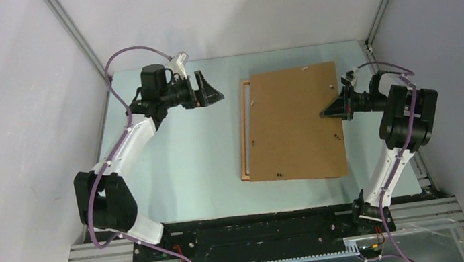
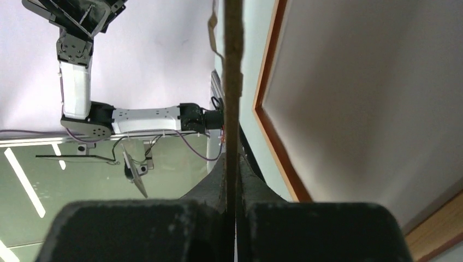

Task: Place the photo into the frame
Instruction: Place the photo frame item in the photo frame.

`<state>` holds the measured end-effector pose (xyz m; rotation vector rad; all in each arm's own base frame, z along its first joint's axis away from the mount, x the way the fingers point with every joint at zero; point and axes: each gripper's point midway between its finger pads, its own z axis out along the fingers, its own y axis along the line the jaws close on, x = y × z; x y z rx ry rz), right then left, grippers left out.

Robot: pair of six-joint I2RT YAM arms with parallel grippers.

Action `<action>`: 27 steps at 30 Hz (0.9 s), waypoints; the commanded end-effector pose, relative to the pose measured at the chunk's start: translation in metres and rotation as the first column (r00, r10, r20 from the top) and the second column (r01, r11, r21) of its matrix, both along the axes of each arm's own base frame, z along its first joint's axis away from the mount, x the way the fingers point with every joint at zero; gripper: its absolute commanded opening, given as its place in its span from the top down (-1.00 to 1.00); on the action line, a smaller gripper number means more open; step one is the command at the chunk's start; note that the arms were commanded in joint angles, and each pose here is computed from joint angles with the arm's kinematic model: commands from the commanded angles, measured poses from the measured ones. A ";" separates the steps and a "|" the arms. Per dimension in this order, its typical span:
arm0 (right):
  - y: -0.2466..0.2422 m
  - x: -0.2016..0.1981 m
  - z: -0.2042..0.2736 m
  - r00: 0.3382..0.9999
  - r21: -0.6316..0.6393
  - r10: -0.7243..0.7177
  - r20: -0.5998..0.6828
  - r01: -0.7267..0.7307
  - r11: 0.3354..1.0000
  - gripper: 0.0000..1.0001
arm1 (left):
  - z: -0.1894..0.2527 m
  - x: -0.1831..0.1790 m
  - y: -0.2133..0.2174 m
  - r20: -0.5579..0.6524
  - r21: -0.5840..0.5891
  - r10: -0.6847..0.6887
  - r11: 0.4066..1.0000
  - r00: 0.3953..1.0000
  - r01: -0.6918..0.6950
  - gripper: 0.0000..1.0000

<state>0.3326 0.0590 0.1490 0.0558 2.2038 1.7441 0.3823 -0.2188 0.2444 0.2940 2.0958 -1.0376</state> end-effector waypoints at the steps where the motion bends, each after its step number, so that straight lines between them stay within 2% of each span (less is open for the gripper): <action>1: -0.003 -0.014 0.024 1.000 0.071 -0.008 -0.007 0.008 0.997 1.00 | 0.017 0.003 0.010 0.087 0.063 0.011 0.998 0.996 -0.016 -0.99; 14: -0.006 0.009 0.007 0.999 -0.067 -0.037 -0.031 0.035 0.997 1.00 | 0.012 0.011 0.008 0.055 0.066 0.019 0.998 0.998 -0.023 -0.99; 27: 0.011 0.032 0.013 0.999 -0.055 -0.015 -0.042 0.013 0.998 1.00 | 0.009 0.009 0.007 0.040 0.063 0.013 0.998 0.999 -0.016 -0.99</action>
